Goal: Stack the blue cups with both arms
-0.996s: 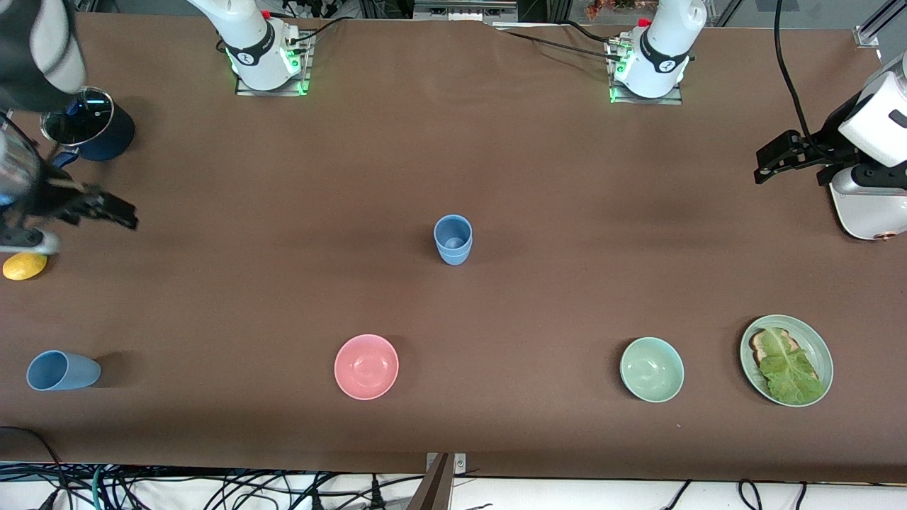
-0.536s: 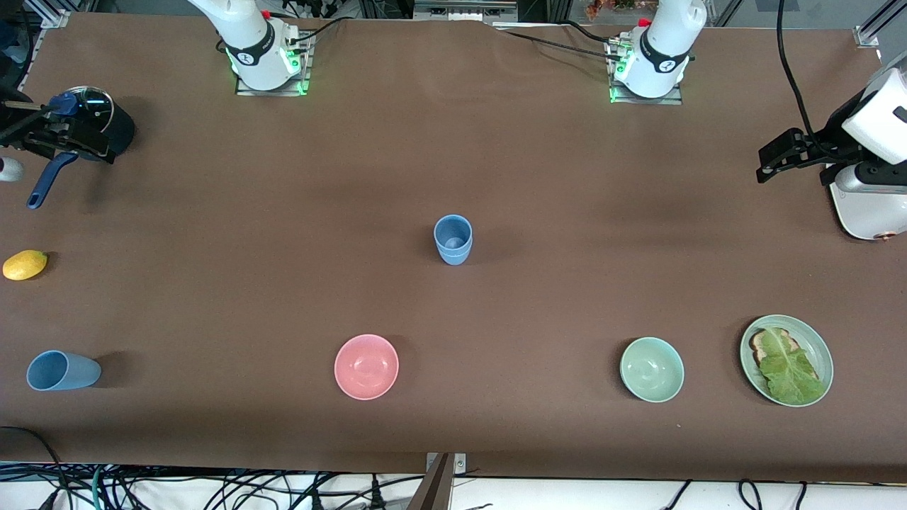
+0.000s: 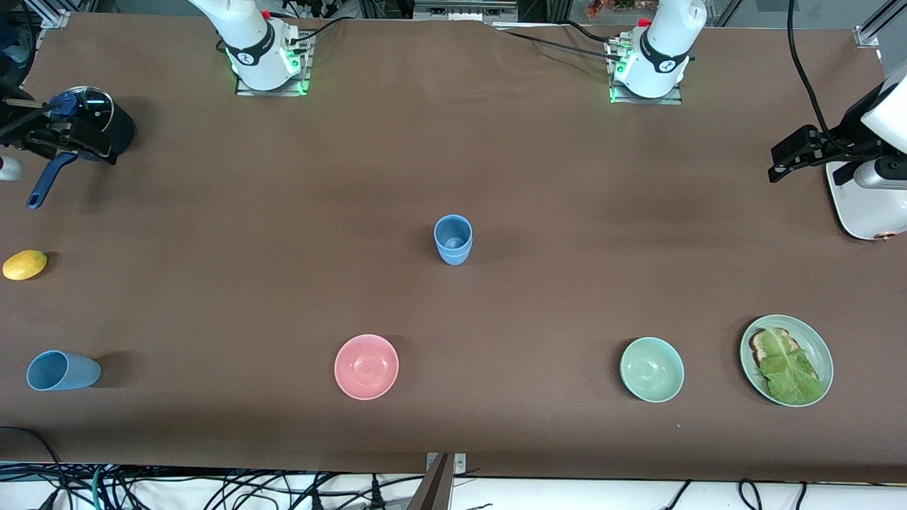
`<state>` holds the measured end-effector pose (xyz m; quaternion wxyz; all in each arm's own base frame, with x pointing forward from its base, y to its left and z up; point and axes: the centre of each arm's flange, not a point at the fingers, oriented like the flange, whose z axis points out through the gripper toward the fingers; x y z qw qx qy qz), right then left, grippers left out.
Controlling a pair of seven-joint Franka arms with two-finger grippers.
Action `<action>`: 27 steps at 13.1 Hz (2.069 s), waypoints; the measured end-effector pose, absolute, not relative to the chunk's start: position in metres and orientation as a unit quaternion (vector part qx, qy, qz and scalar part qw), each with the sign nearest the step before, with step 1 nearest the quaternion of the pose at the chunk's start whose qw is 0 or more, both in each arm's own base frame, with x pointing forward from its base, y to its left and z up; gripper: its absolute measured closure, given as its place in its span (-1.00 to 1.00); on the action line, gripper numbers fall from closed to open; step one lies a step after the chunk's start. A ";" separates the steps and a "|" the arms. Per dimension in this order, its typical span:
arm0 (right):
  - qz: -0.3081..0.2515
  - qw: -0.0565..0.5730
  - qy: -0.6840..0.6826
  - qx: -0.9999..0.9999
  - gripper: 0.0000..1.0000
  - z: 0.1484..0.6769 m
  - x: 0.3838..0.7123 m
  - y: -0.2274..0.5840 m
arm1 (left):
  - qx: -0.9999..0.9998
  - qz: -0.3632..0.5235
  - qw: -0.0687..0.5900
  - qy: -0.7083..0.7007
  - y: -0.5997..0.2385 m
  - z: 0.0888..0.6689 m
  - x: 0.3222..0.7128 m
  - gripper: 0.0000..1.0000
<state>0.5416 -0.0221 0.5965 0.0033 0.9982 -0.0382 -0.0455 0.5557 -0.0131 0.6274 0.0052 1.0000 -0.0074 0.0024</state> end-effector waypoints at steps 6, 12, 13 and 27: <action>-0.053 -0.004 -0.040 0.998 -1.00 0.584 0.551 -0.020 | 1.000 0.001 0.005 -0.005 -0.010 0.626 0.556 -1.00; -0.046 -0.004 -0.040 0.998 -1.00 0.590 0.555 -0.020 | 1.000 0.001 0.005 -0.005 -0.010 0.626 0.557 -1.00; -0.046 -0.004 -0.040 0.998 -1.00 0.590 0.555 -0.020 | 1.000 0.001 0.005 -0.005 -0.010 0.626 0.557 -1.00; -0.048 -0.004 -0.029 0.998 -1.00 0.589 0.556 -0.020 | 1.000 0.001 0.005 -0.005 -0.010 0.626 0.557 -1.00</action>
